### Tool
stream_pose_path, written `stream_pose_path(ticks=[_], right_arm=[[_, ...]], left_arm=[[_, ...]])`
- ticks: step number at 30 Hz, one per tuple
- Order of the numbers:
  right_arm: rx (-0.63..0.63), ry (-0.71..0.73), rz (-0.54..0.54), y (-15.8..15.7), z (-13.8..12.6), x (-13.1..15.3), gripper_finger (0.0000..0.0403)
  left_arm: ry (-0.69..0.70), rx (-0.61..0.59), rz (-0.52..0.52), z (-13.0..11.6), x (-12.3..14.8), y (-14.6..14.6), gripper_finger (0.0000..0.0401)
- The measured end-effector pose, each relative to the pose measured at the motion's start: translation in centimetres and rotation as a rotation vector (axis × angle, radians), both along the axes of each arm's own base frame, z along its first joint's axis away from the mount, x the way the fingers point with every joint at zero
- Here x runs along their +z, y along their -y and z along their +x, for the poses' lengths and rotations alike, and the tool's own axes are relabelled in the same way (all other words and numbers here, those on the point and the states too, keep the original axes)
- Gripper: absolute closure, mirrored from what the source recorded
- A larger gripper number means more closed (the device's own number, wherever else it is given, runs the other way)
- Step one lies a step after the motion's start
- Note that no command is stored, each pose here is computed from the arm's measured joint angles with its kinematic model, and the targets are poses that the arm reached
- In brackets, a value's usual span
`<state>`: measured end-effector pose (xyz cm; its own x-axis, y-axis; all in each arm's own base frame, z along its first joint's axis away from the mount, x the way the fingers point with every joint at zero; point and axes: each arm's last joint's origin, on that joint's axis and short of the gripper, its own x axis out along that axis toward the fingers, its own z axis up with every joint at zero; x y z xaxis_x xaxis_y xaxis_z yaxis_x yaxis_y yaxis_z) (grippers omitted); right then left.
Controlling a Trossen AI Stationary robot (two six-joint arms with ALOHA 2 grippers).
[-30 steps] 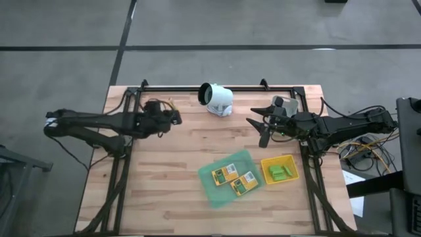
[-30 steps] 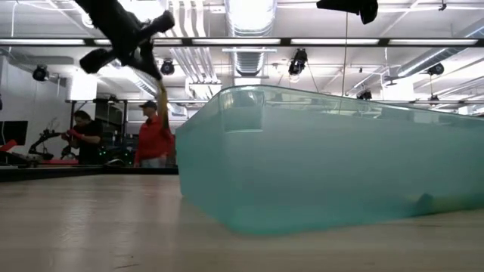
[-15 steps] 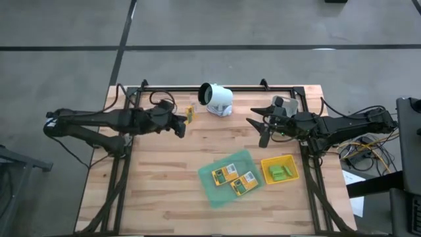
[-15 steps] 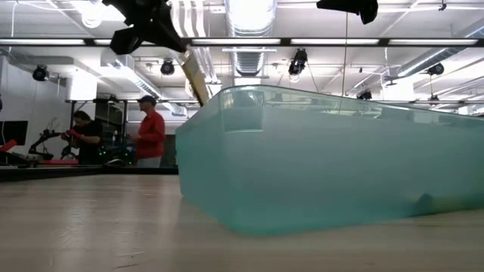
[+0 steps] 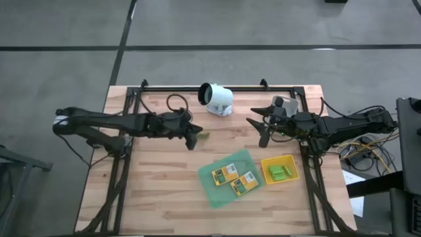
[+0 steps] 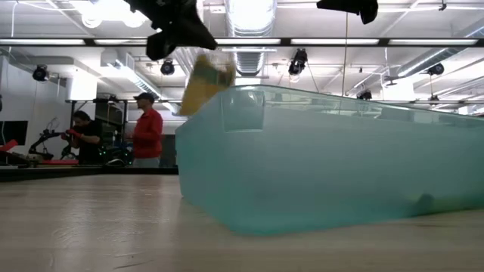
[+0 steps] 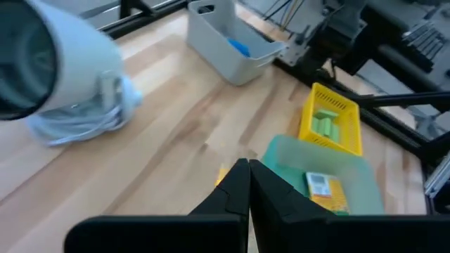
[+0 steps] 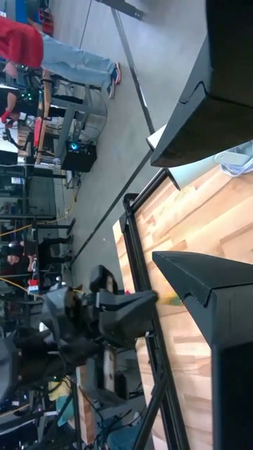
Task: Pick & Place School Supplies
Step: Put the yellow crayon box into the green bin
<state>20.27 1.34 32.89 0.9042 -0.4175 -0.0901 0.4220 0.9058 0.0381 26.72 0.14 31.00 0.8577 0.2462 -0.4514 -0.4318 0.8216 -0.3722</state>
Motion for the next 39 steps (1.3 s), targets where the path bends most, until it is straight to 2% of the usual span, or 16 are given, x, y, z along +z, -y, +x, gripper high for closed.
stream_pose_path(ticks=[6, 12, 18, 23, 29, 35, 39], right_arm=[[0.0, 0.0, 0.0, 0.0, 0.0, 0.0, 0.0199], [0.0, 0.0, 0.0, 0.0, 0.0, 0.0, 0.0199], [0.0, 0.0, 0.0, 0.0, 0.0, 0.0, 0.0199], [0.0, 0.0, 0.0, 0.0, 0.0, 0.0, 0.0199], [0.0, 0.0, 0.0, 0.0, 0.0, 0.0, 0.0199], [0.0, 0.0, 0.0, 0.0, 0.0, 0.0, 0.0199], [0.0, 0.0, 0.0, 0.0, 0.0, 0.0, 0.0199]], left_arm=[[0.062, -0.044, -0.009, 2.8, -1.3, 1.0, 0.0398], [0.05, -0.051, -0.032, 4.7, -2.2, 1.7, 0.0398], [0.049, -0.053, -0.021, 5.4, -2.0, 1.6, 0.0398], [0.01, -0.023, -0.045, 4.8, -2.0, 1.3, 0.0392], [-0.075, 0.068, -0.212, 3.6, -2.4, -0.3, 0.0349], [-0.148, 0.009, -0.331, 2.9, -2.9, -3.0, 0.0287], [-0.188, -0.034, -0.341, 2.4, -3.1, -4.6, 0.0247]])
